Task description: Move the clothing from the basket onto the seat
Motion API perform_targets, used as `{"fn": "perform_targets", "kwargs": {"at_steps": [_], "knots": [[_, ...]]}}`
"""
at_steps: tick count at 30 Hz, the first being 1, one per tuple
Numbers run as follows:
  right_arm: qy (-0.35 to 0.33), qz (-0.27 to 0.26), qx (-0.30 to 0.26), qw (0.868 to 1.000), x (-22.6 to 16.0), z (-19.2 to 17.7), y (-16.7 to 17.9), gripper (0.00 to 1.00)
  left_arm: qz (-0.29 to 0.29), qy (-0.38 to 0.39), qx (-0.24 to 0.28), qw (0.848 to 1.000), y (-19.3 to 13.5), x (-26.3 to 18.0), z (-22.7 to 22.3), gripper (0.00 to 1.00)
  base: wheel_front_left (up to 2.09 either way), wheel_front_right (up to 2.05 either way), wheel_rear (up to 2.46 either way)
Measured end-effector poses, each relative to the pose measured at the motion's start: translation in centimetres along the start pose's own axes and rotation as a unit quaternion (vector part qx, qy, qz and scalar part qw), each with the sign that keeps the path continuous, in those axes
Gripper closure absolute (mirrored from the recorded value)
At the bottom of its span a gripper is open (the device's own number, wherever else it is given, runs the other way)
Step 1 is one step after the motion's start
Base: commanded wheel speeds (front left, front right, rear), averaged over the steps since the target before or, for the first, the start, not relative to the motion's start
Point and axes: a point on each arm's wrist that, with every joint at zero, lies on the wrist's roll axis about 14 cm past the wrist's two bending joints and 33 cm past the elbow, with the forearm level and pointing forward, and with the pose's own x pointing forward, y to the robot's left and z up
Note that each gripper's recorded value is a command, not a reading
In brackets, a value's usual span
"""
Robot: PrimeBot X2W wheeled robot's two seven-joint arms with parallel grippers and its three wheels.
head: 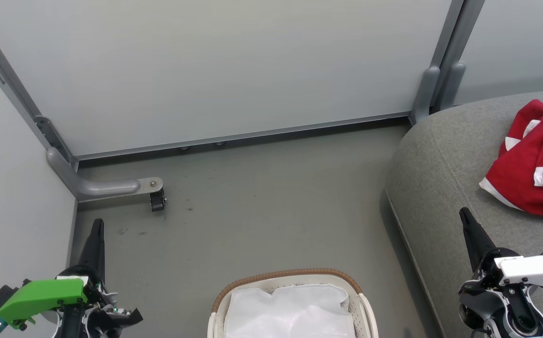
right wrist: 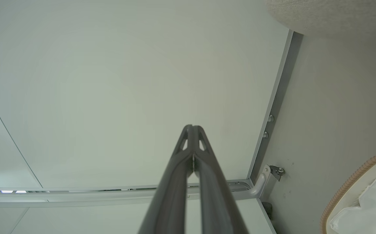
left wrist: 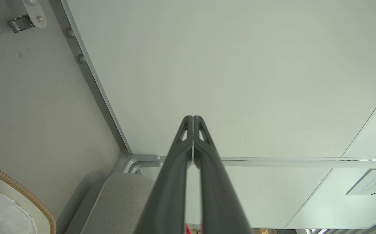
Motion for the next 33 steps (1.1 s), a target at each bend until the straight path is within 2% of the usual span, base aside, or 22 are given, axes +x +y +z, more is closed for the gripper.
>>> {"fn": "perform_targets", "kwargs": {"at_steps": [33], "knots": [[0.000, 0.000, 0.000, 1.000, 0.00, 0.00, -0.01, 1.00, 0.000, 0.000, 0.000, 1.000, -0.01, 0.00, 0.00, 1.00, 0.00, 0.00, 0.00]]}}
